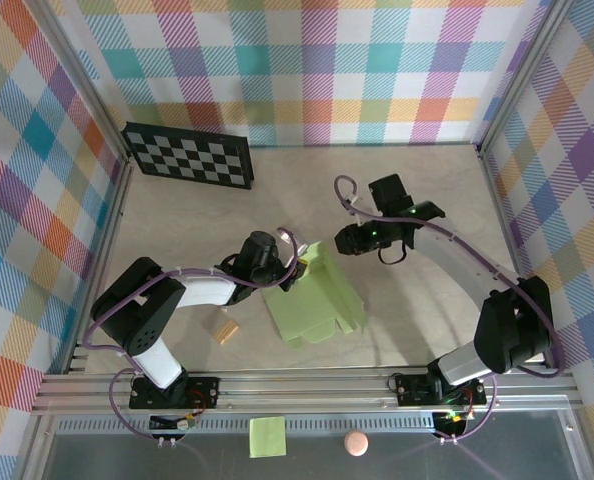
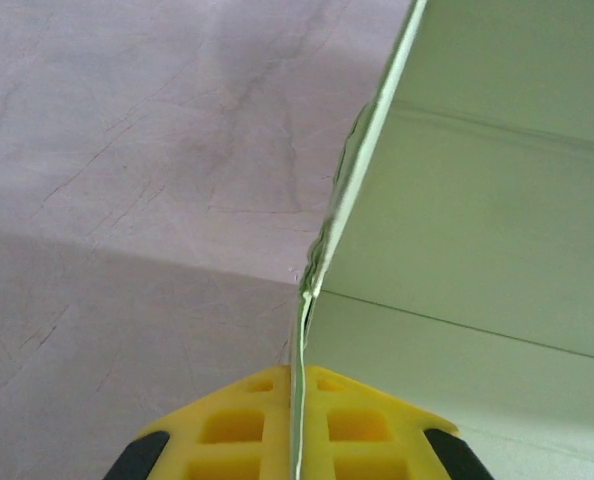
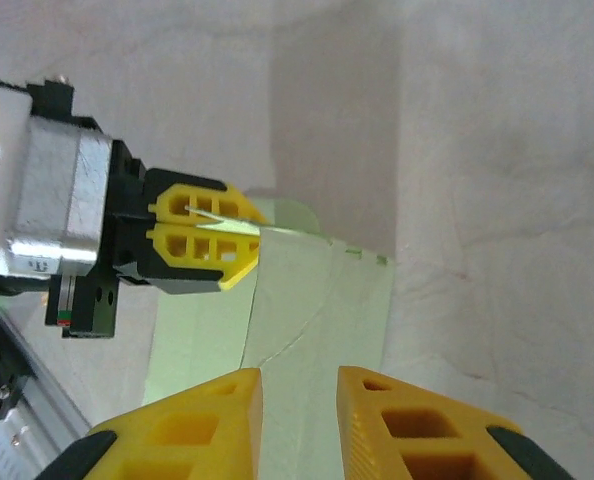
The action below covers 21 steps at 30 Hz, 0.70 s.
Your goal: Fold the paper box
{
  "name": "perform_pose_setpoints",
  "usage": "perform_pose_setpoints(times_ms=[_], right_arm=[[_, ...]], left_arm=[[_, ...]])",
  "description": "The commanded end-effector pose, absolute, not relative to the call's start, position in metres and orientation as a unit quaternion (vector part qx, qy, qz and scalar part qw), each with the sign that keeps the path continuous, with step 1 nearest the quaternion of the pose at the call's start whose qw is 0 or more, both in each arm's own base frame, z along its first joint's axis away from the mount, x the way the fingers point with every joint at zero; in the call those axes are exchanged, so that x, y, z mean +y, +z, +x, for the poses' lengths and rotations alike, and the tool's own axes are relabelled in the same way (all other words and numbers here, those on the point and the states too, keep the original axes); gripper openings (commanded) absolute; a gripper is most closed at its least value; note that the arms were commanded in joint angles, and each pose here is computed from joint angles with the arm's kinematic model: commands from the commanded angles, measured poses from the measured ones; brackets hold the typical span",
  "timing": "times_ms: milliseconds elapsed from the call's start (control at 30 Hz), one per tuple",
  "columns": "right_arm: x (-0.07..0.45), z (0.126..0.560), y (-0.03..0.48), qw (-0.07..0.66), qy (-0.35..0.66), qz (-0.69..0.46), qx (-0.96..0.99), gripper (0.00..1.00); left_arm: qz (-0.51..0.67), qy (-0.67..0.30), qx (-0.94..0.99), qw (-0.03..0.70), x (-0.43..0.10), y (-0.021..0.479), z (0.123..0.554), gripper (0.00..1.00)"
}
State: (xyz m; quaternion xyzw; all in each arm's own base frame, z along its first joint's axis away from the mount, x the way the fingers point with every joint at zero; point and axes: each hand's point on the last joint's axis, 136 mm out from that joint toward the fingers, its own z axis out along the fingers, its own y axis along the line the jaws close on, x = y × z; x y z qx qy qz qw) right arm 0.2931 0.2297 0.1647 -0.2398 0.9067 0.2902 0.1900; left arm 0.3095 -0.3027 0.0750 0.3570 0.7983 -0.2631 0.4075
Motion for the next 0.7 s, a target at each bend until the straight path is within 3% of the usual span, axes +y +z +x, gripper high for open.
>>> perform_pose_setpoints(times_ms=[0,667], right_arm=[[0.237,0.283,0.155,0.161,0.318,-0.234,0.905,0.27],[0.248,0.274,0.113,0.105,0.308,-0.23,0.917,0.32]], left_arm=[[0.368,-0.254,0.815,0.369,-0.3,0.055,0.296,0.06],[0.372,-0.255,0.812,0.37,-0.301,0.057,0.294,0.06]])
